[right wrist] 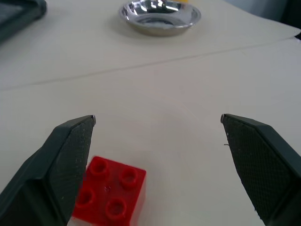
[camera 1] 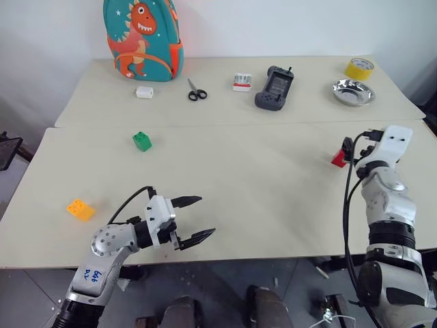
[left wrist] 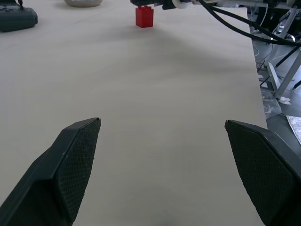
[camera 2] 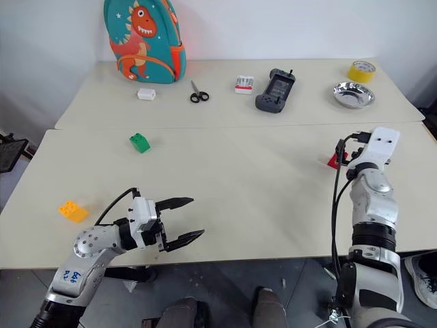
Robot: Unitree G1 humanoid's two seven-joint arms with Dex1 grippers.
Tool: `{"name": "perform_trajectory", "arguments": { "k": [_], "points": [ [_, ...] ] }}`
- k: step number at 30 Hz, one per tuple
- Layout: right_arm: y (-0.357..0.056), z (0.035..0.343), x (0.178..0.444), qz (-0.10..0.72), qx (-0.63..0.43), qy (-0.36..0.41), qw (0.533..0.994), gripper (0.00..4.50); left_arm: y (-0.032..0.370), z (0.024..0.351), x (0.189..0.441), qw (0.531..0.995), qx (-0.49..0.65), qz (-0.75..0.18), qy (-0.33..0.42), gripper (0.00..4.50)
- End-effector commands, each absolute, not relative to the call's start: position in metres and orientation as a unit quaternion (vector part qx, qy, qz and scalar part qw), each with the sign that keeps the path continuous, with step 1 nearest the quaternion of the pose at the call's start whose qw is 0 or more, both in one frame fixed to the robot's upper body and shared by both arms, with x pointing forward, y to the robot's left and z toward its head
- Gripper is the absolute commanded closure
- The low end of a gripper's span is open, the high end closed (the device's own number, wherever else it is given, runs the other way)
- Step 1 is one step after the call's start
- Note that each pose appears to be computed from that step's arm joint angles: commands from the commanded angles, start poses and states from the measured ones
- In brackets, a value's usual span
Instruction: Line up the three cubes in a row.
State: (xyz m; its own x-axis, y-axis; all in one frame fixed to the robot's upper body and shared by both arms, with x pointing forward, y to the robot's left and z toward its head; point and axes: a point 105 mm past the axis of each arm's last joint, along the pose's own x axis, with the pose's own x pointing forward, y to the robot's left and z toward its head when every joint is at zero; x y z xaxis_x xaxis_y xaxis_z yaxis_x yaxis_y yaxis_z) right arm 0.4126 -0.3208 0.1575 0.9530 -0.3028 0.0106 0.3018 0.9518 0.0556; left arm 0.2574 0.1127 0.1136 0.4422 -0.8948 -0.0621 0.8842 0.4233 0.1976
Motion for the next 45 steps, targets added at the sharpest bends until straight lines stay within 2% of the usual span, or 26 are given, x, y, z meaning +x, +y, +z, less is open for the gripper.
{"name": "perform_trajectory", "arguments": {
  "k": [1, 14, 17, 21, 24, 25, 28, 29, 31, 34, 36, 40, 45],
  "points": [
    [-0.314, 0.153, 0.416, -0.163, 0.022, -0.006, 0.986, 0.00, 0.113, 0.124, 0.254, 0.844, 0.114, -0.522, -0.046, 0.00],
    [-0.306, 0.149, 0.413, -0.155, 0.047, -0.020, 0.987, 0.00, 0.113, 0.123, 0.255, 0.844, 0.118, -0.521, -0.045, 0.00],
    [-0.302, 0.149, 0.413, -0.152, 0.060, -0.025, 0.986, 0.55, 0.113, 0.124, 0.255, 0.843, 0.119, -0.522, -0.044, 0.00],
    [-0.287, 0.148, 0.413, -0.118, 0.058, -0.029, 0.991, 1.91, 0.115, 0.123, 0.255, 0.843, 0.122, -0.521, -0.043, 0.00],
    [-0.262, 0.147, 0.413, -0.035, 0.059, -0.030, 0.997, 2.92, 0.119, 0.123, 0.255, 0.845, 0.125, -0.518, -0.040, 0.00],
    [-0.252, 0.147, 0.413, 0.000, 0.062, -0.025, 0.998, 3.00, 0.120, 0.122, 0.255, 0.847, 0.126, -0.515, -0.038, 0.00],
    [-0.202, 0.160, 0.409, 0.175, 0.069, -0.019, 0.982, 2.98, 0.127, 0.121, 0.254, 0.854, 0.129, -0.503, -0.034, 0.00],
    [-0.172, 0.170, 0.401, 0.275, 0.054, -0.017, 0.960, 2.98, 0.130, 0.120, 0.253, 0.856, 0.130, -0.499, -0.030, 0.00],
    [-0.131, 0.176, 0.384, 0.415, -0.010, -0.014, 0.910, 2.98, 0.134, 0.118, 0.251, 0.861, 0.131, -0.491, -0.025, 0.00],
    [-0.096, 0.157, 0.367, 0.549, -0.132, 0.005, 0.825, 2.98, 0.141, 0.115, 0.250, 0.870, 0.127, -0.477, -0.019, 0.00],
    [-0.086, 0.145, 0.362, 0.598, -0.163, 0.012, 0.784, 2.98, 0.144, 0.113, 0.248, 0.873, 0.126, -0.471, -0.015, 0.00],
    [-0.078, 0.132, 0.356, 0.660, -0.161, 0.032, 0.733, 2.98, 0.148, 0.112, 0.243, 0.878, 0.128, -0.461, -0.010, 0.00],
    [-0.084, 0.126, 0.356, 0.677, -0.162, 0.050, 0.716, 2.98, 0.155, 0.112, 0.237, 0.888, 0.129, -0.441, -0.007, 0.00]
  ]
}}
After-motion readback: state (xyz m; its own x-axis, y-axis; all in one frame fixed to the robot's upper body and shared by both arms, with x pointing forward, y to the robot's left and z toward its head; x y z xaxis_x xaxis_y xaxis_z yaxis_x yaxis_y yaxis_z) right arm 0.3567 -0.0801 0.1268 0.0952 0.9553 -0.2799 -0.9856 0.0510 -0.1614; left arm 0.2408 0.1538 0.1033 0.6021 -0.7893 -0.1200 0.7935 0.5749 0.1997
